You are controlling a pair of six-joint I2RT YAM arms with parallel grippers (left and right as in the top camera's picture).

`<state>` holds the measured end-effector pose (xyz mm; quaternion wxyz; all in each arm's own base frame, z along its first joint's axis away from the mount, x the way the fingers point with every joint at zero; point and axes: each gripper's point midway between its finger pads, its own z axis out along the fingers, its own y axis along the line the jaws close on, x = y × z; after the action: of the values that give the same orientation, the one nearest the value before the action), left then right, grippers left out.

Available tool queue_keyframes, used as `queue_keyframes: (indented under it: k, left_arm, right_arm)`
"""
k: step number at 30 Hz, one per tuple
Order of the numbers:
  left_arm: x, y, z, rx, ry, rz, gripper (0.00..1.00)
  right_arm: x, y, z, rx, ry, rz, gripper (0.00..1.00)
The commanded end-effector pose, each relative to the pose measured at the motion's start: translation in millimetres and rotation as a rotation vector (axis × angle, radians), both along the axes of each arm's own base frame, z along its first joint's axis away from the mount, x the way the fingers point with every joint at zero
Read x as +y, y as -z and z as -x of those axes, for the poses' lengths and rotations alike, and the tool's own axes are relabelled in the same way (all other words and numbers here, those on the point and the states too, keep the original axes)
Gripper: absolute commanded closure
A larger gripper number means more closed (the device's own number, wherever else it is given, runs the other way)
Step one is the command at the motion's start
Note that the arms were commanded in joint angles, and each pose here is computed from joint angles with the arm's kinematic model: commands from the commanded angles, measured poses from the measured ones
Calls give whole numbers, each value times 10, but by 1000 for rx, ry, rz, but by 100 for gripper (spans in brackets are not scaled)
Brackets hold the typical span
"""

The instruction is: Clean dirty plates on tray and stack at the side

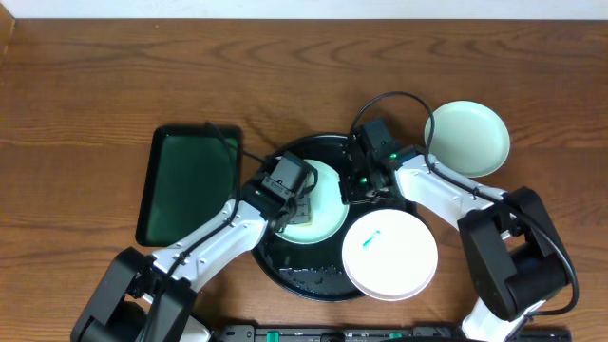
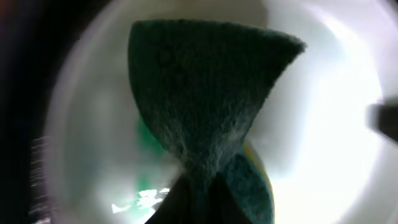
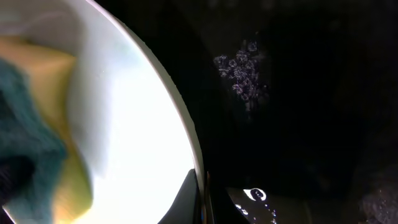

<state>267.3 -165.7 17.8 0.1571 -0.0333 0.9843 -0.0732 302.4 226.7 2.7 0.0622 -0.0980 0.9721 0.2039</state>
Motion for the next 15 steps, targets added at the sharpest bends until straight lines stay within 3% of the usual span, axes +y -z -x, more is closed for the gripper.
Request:
queue_keyframes:
  k: [1,5,8,11,15]
  left_arm:
    - [592,1,-101,-70,-111,-273,93]
    - [834,-132,-178,-112,-173,-347,93]
    - [829,-303,-274,-163,-200,-305,93]
    - [593,-467,-362,-212,-181,-156,93]
    - [100,-528,-347,-172,-82,102,93]
  right_arm:
    - [-83,161,67,28,-19,51,99]
    - [-132,180,78,30,-16,78,99]
    - [-136,182,85,32,-17,80,99]
    - [-135,181,83,32,-17,80,99]
    - [-135,181,83,32,-17,79,99]
